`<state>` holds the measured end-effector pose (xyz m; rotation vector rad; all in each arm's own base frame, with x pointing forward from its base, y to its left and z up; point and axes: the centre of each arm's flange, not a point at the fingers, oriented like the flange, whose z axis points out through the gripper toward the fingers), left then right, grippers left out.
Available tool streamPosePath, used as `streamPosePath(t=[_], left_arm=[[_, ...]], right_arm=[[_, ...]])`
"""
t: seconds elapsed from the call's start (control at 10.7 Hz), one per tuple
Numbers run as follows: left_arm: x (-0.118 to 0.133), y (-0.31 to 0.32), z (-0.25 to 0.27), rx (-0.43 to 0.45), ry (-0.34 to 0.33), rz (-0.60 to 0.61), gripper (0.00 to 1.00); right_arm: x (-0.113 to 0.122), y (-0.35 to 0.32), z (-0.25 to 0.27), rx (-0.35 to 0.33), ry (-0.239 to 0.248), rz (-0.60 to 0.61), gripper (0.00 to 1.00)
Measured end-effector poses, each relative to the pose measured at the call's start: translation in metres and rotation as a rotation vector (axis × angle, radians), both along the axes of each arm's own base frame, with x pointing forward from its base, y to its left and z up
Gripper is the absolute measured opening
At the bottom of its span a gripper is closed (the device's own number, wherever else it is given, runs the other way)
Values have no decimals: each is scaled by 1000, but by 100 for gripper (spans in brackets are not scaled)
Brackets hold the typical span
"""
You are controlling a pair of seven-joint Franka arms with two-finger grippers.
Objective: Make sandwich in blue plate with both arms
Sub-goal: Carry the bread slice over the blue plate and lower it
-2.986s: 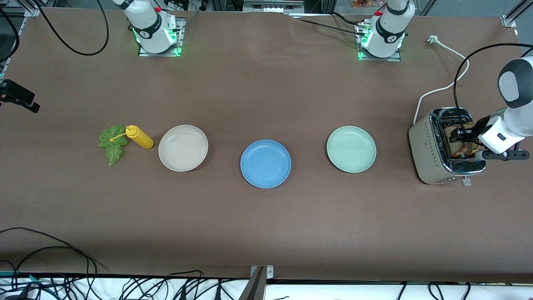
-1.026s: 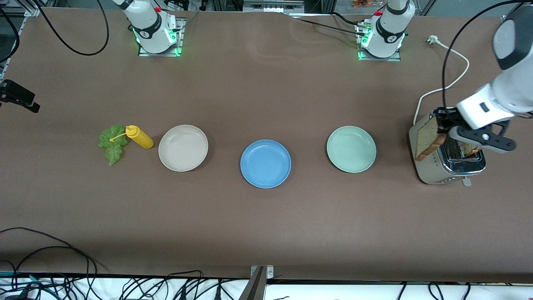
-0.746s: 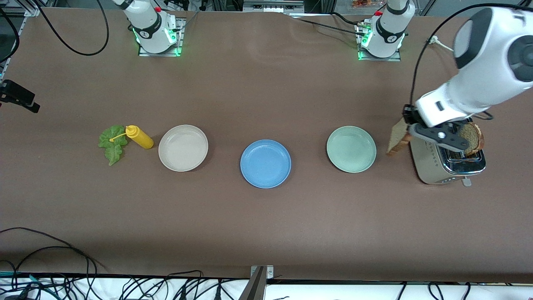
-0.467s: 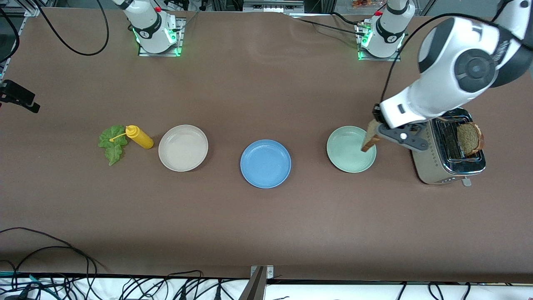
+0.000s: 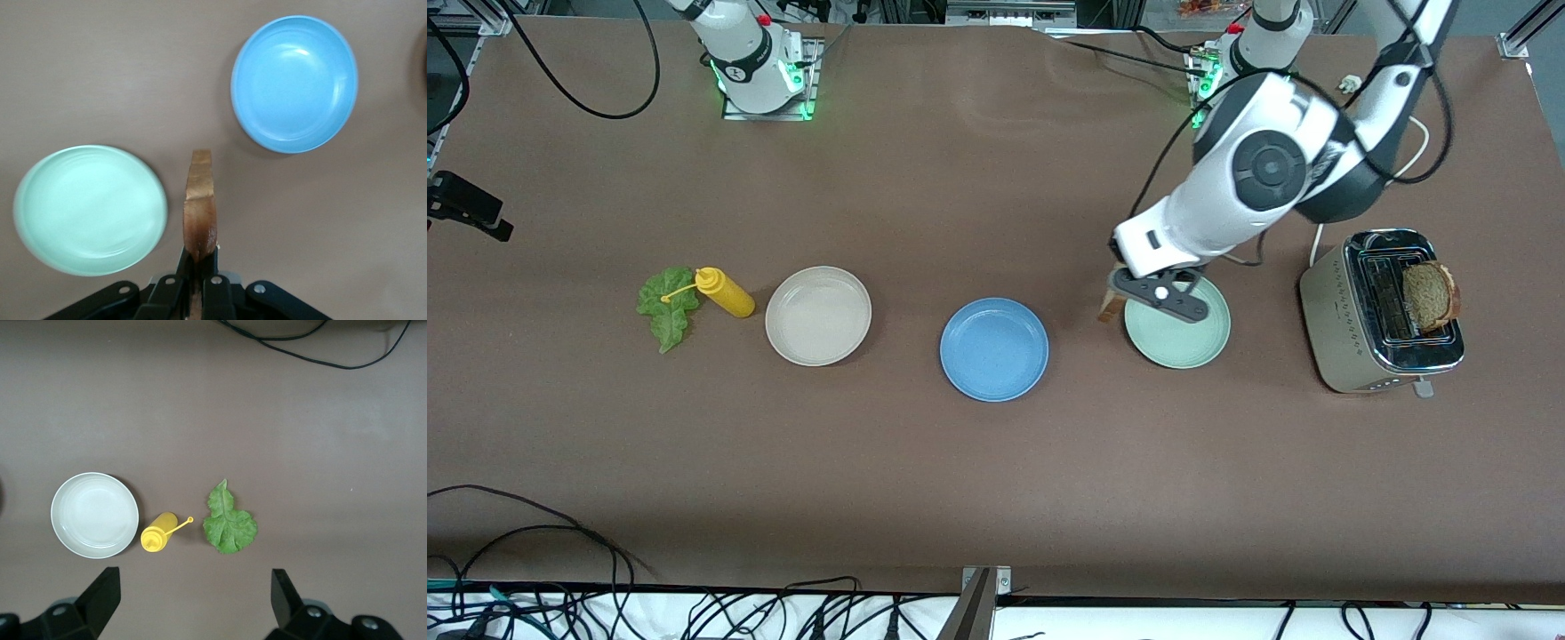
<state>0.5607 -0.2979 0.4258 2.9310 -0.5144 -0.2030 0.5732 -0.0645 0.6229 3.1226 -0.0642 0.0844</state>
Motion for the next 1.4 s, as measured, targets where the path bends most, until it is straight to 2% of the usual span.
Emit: streamPosePath(t=[0.37, 0.56, 0.75, 0.93, 1.12, 1.4], left_arm=[[-2, -76, -56, -153, -29, 128, 8], [-6, -104, -81, -218, -18, 156, 8], [14, -110, -85, -300, 13, 221, 8], [37, -108, -91, -344, 28, 260, 8], [48, -117, -110, -389, 75, 282, 8], [56, -124, -137, -410, 117, 298, 8]], right_arm=[[1, 1, -2, 0, 4, 2, 100], [2, 1, -4, 1, 8, 3, 100], [3, 1, -5, 1, 9, 3, 100], [3, 2, -5, 1, 10, 3, 100], [3, 2, -6, 1, 10, 4, 100], [3, 2, -5, 1, 8, 4, 100]])
